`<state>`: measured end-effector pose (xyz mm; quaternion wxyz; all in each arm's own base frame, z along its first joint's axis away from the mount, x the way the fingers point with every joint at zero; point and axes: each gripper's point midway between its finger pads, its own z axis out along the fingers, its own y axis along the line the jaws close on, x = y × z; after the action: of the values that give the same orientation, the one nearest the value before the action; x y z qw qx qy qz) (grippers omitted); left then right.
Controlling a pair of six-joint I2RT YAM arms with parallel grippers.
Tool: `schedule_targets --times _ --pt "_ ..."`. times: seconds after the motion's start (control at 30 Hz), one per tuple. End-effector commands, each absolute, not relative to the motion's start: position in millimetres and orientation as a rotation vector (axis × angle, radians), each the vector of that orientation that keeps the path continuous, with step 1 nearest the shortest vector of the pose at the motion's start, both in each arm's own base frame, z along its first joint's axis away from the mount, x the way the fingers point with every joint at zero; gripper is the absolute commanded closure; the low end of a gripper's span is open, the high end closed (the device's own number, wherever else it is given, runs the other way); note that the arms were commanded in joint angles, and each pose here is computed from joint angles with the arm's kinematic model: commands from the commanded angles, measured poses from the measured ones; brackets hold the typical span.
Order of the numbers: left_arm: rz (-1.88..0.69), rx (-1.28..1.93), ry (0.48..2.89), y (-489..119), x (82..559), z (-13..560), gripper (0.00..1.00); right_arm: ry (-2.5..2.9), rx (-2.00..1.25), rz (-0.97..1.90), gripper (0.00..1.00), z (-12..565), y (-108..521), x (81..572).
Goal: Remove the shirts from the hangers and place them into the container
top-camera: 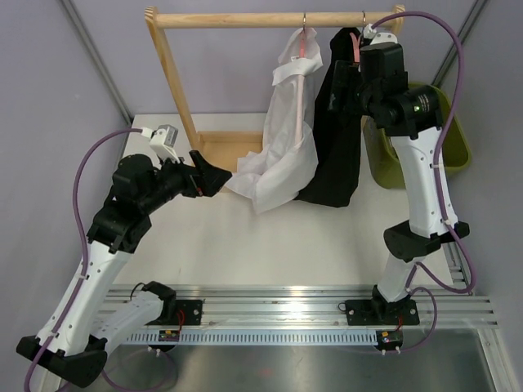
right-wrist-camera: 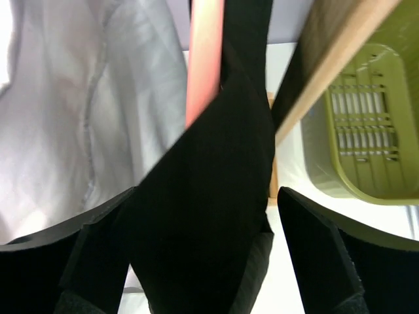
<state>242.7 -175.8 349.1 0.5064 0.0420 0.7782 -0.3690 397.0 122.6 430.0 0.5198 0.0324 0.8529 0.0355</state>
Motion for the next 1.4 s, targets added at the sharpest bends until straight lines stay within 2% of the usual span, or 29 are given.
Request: schedule_targets --times 0.0,0.07,0.13,0.2,0.43,0.47,0.5,0.57,0.9,1.0,1.03,1.1,1.13,1.17,1.37 --pt "-0.931 0.155 1.819 -182.4 238.9 360.2 0.01 1.948 0.134 -0.012 0.09 455.9 104.4 384.1" --pt "-0.936 0.155 1.825 -183.1 238.5 358.3 0.01 1.917 0.145 -0.028 0.12 463.6 101.3 375.6" --pt "-0.939 0.156 1.829 -183.4 237.9 356.7 0.01 1.884 0.148 -0.014 0.21 471.4 102.1 372.4" --pt "-0.944 0.152 1.832 -183.8 237.8 355.8 0.01 1.858 0.151 -0.001 0.43 479.5 97.6 362.9" --pt "-0.971 0.158 1.834 -187.3 236.1 355.0 0.01 1.828 0.137 0.004 0.48 486.2 96.1 354.3" --pt "-0.972 0.159 1.837 -187.5 236.0 353.6 0.01 1.829 0.134 0.001 0.51 484.2 96.6 354.8" --pt "-0.972 0.159 1.836 -187.5 236.1 354.0 0.01 1.825 0.132 -0.004 0.73 484.3 95.9 355.0" --pt "-0.972 0.160 1.841 -187.7 235.9 352.3 0.01 1.808 0.145 -0.029 1.00 485.7 91.1 356.4" --pt "-0.976 0.168 1.834 -187.1 232.2 352.3 0.01 1.776 0.118 -0.022 1.00 483.1 95.9 363.0" --pt "-0.970 0.168 1.833 -186.1 232.0 351.4 0.01 1.706 0.101 0.013 1.00 494.3 96.7 359.5" --pt "-0.970 0.165 1.832 -185.9 232.0 351.5 0.01 1.624 0.095 0.039 1.00 515.5 94.1 353.9" --pt "-0.976 0.166 1.826 -186.5 232.0 352.0 0.01 1.590 0.040 0.048 1.00 504.0 102.2 359.5" --pt "-0.981 0.169 1.825 -187.1 231.5 352.4 0.01 1.470 0.027 0.056 1.00 531.9 97.5 351.9" --pt "-0.981 0.169 1.825 -187.3 231.8 351.7 0.01 1.472 0.009 0.040 1.00 517.9 100.0 357.1" --pt "-0.976 0.164 1.822 -185.9 230.9 350.4 0.01 1.310 -0.025 0.047 1.00 542.1 100.9 352.4"
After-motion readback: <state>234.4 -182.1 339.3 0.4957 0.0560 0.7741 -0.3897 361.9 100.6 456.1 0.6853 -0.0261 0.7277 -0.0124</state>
